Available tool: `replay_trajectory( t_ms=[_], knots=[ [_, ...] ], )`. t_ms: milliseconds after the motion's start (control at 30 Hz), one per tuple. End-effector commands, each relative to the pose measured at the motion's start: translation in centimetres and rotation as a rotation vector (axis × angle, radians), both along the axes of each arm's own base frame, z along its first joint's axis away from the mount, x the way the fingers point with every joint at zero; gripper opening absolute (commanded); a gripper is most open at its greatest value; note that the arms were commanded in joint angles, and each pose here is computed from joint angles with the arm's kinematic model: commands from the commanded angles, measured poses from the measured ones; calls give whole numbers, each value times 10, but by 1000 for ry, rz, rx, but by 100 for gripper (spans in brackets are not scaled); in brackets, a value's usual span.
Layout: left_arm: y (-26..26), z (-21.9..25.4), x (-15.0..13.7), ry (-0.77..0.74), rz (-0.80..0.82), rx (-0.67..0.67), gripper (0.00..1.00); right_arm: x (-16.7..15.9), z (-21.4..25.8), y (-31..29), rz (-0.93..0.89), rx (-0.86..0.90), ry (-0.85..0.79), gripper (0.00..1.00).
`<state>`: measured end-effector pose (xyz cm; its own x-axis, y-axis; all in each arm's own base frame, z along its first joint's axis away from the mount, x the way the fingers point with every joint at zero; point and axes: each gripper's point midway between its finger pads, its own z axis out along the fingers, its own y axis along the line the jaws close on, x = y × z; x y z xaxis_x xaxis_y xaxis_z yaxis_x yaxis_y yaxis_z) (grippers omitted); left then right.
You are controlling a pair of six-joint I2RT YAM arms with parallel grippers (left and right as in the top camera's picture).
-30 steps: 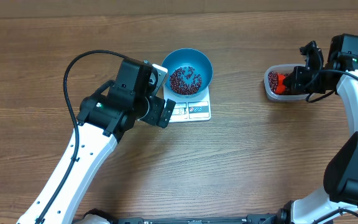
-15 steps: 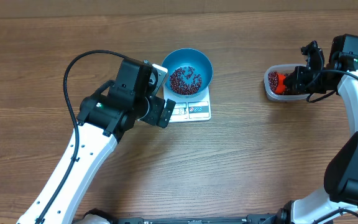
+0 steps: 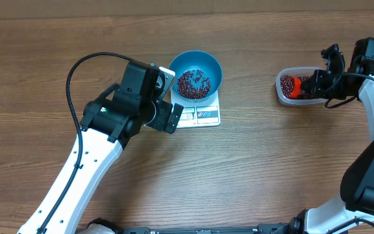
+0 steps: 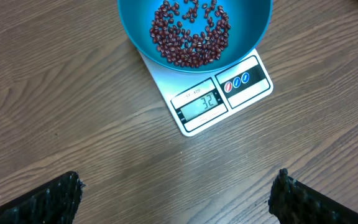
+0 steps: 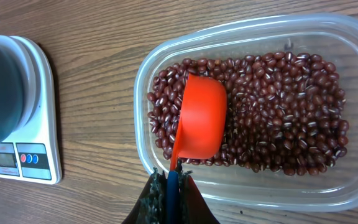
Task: Scoop item into bowl and weigh 150g on scale
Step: 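Lift the filled red cup out of the bean tub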
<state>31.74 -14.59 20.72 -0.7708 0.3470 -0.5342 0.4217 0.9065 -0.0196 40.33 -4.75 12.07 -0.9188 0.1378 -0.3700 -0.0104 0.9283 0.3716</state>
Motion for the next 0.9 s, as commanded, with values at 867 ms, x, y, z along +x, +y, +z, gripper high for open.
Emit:
replay_trajectory(
  t_ms=[867],
  knots=[
    [-2, 3, 3, -12, -17, 9, 100, 3, 9, -11, -90, 121, -24, 4]
  ],
)
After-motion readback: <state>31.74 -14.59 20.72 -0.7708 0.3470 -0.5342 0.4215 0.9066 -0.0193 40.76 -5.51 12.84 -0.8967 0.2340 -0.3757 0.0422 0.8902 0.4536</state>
